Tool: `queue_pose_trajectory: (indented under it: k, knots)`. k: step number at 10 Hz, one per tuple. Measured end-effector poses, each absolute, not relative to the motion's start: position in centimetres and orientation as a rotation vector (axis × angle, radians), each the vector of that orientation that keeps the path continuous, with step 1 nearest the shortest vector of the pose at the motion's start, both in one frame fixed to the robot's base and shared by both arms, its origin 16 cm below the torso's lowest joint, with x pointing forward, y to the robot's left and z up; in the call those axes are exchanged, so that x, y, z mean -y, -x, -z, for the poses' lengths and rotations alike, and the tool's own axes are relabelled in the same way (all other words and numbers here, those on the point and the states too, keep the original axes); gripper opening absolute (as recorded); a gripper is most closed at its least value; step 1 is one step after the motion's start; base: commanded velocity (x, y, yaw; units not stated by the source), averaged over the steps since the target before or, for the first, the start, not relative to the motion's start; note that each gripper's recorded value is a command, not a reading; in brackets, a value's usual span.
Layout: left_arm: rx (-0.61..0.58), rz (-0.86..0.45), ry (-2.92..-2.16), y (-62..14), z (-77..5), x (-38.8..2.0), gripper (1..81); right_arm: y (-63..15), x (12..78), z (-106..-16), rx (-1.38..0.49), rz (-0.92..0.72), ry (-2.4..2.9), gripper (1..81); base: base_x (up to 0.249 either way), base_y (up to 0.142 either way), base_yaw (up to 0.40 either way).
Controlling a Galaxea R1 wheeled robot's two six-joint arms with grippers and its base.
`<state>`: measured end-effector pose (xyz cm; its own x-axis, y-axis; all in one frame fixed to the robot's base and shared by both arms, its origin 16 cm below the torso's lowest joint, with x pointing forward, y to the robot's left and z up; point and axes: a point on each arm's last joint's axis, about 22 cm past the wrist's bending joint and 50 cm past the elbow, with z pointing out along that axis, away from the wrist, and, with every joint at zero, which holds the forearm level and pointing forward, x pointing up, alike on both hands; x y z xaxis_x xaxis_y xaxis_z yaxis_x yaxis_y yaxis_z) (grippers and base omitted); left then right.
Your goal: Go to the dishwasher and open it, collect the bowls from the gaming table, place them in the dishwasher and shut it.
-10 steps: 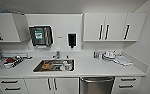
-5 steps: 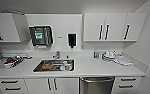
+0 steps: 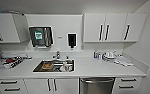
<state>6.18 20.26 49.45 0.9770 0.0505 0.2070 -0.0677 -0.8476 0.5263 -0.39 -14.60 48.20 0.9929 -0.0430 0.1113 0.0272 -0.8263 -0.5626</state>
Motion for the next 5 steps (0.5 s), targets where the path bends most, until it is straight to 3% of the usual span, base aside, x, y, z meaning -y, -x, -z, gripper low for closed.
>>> queue_pose_trajectory:
  k: [5]
  knots:
    - [-0.030, -0.159, -2.574, -4.8, -49.1, -22.7, 81.1, 0.6, 20.3, -49.8, -0.051, 0.046, 2.541, 81.1, 0.000, 0.000, 0.000]
